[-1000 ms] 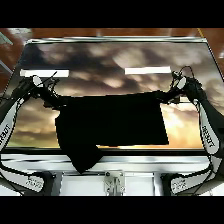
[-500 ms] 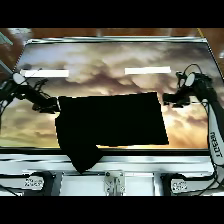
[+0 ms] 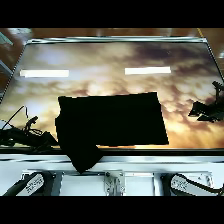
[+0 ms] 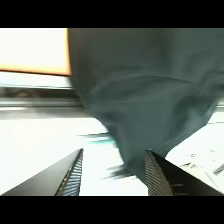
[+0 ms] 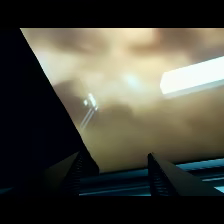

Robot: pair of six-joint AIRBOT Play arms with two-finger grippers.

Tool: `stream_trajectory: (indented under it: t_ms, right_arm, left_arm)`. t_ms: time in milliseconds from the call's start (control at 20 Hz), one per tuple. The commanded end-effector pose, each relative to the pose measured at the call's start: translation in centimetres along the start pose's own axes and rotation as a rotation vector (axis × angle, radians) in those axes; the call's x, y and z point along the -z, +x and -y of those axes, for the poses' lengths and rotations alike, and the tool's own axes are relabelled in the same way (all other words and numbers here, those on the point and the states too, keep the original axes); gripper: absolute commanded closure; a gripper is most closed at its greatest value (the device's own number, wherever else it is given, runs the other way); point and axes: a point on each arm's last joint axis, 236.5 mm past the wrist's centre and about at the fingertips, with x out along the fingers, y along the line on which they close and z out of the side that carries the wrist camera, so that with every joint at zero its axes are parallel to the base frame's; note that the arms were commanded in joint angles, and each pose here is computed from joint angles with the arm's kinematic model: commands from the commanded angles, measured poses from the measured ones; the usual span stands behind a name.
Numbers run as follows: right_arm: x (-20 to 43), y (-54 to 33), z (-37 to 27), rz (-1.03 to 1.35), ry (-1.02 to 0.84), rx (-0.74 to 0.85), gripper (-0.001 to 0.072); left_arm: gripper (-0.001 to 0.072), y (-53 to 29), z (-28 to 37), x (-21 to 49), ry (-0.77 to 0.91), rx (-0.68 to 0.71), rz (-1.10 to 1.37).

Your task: Fold the shirts.

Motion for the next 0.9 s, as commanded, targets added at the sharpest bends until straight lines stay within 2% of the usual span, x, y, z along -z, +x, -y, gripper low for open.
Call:
stream_trajectory:
  t_ms: [0,150,200,250,350,450,750,800,850]
  right_arm:
    - [-0.2,0.0,-0.2,0.029,0.017,-0.049,0.0177]
    - [-1.3,-0.1,-0.3,0.077,0.021,-0.055,0.0177]
    - [-1.5,-0.1,-0.3,0.085,0.022,-0.054,0.0177]
    - [-1.6,-0.1,-0.2,0.09,0.022,-0.051,0.0177]
    - [-1.8,-0.1,-0.2,0.098,0.023,-0.049,0.0177]
    - [-2.0,-0.2,-0.1,0.104,0.031,-0.048,0.0177]
    - [-2.3,-0.2,-0.1,0.116,0.042,-0.045,0.0177]
    - [-2.3,-0.2,-0.1,0.118,0.044,-0.046,0.0177]
    - [-2.3,-0.2,-0.1,0.118,0.046,-0.046,0.0177]
  left_arm:
    - [0.0239,1.6,0.3,0.4,-0.014,0.046,0.038]
    - [0.0221,3.1,-0.3,1.6,-0.021,0.03,-0.051]
    - [0.0105,3.7,-0.5,1.7,-0.03,0.028,-0.075]
    - [0.0085,4.3,-0.6,1.8,-0.037,0.029,-0.101]
    - [0.0087,5.4,-0.8,2.0,-0.041,0.021,-0.141]
    - [0.0121,6.3,-0.6,1.9,-0.036,0.018,-0.153]
    - [0.0125,8.5,0.9,1.9,0.013,0.006,-0.171]
    - [0.0143,8.9,0.7,2.3,0.008,-0.002,-0.19]
    - [0.0324,9.3,0.6,2.4,-0.003,-0.009,-0.202]
